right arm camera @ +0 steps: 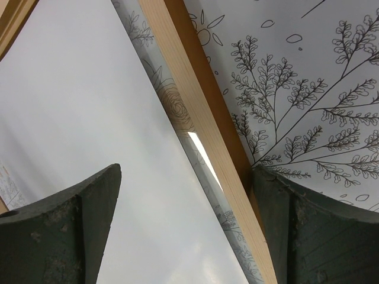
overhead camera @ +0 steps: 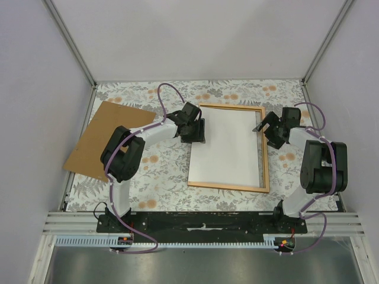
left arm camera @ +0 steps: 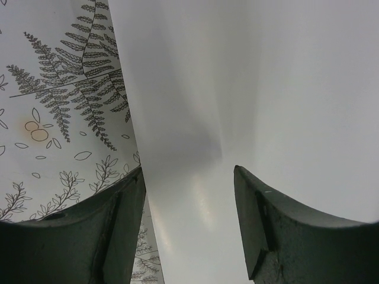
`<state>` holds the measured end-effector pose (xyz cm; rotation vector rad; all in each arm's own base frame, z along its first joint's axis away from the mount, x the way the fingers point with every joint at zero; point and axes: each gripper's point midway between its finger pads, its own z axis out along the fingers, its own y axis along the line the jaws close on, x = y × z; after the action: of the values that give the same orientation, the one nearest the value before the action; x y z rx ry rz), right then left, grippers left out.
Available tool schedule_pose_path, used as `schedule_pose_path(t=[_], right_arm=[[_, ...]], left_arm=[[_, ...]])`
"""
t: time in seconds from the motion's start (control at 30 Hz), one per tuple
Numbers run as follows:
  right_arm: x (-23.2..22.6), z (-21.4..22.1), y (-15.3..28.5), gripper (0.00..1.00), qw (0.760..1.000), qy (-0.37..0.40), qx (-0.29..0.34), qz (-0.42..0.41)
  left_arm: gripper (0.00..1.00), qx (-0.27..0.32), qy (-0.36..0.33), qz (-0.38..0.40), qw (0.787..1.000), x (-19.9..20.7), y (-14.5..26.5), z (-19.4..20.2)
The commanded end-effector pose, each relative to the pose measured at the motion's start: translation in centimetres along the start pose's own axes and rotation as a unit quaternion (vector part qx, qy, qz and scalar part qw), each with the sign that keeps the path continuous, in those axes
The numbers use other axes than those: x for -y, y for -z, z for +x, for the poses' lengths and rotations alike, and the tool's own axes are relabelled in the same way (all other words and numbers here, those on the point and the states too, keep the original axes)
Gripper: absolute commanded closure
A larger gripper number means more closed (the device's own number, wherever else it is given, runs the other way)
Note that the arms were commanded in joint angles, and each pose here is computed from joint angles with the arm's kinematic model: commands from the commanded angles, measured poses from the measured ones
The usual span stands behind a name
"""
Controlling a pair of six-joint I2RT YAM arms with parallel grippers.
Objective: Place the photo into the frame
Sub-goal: Adjust the photo on the glass panel.
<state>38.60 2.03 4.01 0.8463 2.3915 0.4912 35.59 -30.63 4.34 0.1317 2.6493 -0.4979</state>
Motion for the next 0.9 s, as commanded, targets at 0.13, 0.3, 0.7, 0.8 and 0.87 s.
schedule_pose_path(t=[0.13, 0.3, 0.7, 0.8, 0.87], right_arm=[[-3.0, -1.1, 0.6, 0.02, 0.999, 0.007, 0.01, -0.042], [-3.2, -1.0, 0.5, 0.02, 0.999, 0.007, 0.007, -0.043], [-3.1, -0.9, 0.4, 0.02, 0.999, 0.009, 0.008, -0.041], [-3.0, -0.9, 0.4, 0.02, 0.999, 0.009, 0.007, -0.038], [-3.1, -0.9, 0.4, 0.02, 0.999, 0.011, 0.009, -0.038]], left_arm=[[0.33, 0.041, -0.01, 0.04, 0.998, 3.1, 2.3, -2.5], [0.31, 0.045, -0.015, 0.025, 0.999, 2.5, 2.2, -2.6], [0.32, 0.049, -0.031, -0.02, 0.998, 0.4, 1.9, -2.3], [0.31, 0.046, -0.033, -0.023, 0.998, 0.1, 1.8, -2.1], [0.31, 0.049, -0.037, -0.027, 0.998, -0.1, 1.7, -2.2]])
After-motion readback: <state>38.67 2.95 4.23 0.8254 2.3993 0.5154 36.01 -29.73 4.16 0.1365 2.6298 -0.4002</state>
